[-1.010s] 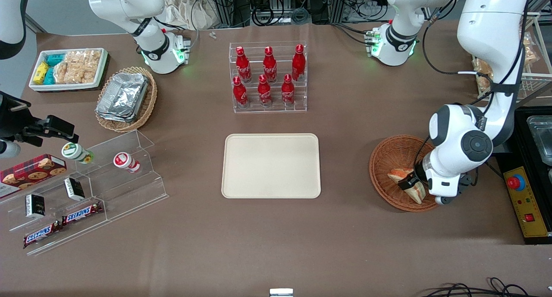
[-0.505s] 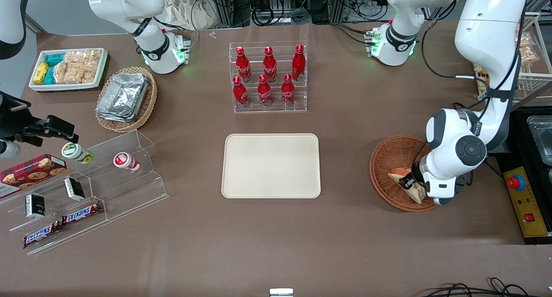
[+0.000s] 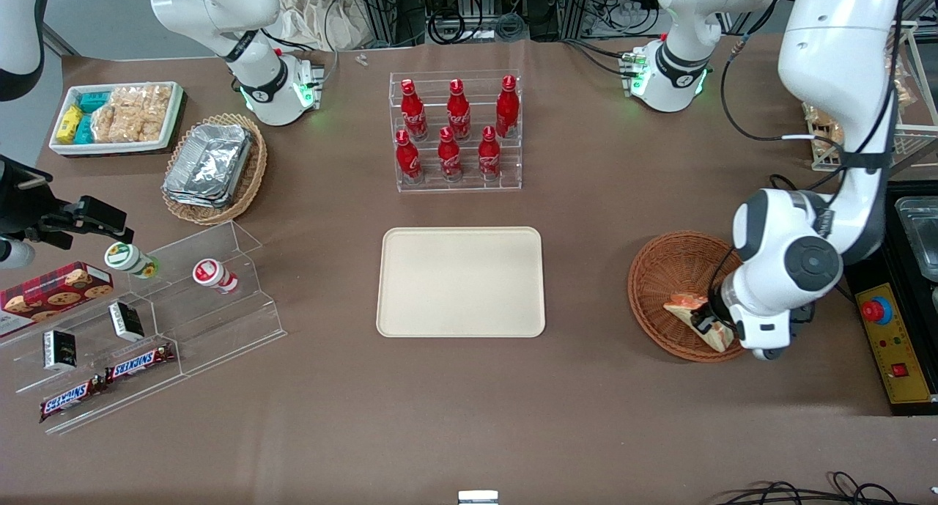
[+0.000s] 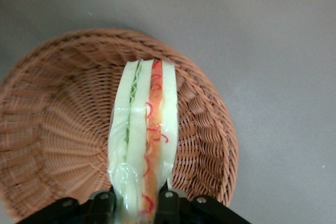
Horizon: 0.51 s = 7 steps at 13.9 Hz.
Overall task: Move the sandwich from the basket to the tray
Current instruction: 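Lift the sandwich out of the basket with the left gripper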
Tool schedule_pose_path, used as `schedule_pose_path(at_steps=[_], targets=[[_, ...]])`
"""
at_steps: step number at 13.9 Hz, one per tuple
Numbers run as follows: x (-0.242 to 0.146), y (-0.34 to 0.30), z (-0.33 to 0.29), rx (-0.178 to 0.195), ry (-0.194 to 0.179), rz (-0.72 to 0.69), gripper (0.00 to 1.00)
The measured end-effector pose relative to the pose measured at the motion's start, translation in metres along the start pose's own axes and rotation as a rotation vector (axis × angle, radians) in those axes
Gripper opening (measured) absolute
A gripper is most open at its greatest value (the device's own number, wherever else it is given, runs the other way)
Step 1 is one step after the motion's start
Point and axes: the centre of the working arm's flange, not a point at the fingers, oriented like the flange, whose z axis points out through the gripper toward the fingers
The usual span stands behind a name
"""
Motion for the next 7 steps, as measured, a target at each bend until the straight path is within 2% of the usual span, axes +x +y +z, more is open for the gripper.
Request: schedule_pose_path(at_steps=[2,4,5,6,7], targets=[[0.013,0.005,-0.057,0.036,-0.013,-0.004,0.19],[0.018,0.001,-0.122,0.063,-0.028,0.023,0.19],[0.016,-0.002,-0.152,0.064,-0.039,0.042,0.19],[0.01,-0.003,-0.182,0.042,-0.052,0.06,0.19],[0.003,-0.002,-0.209,0.005,-0.063,0.076,0.19]])
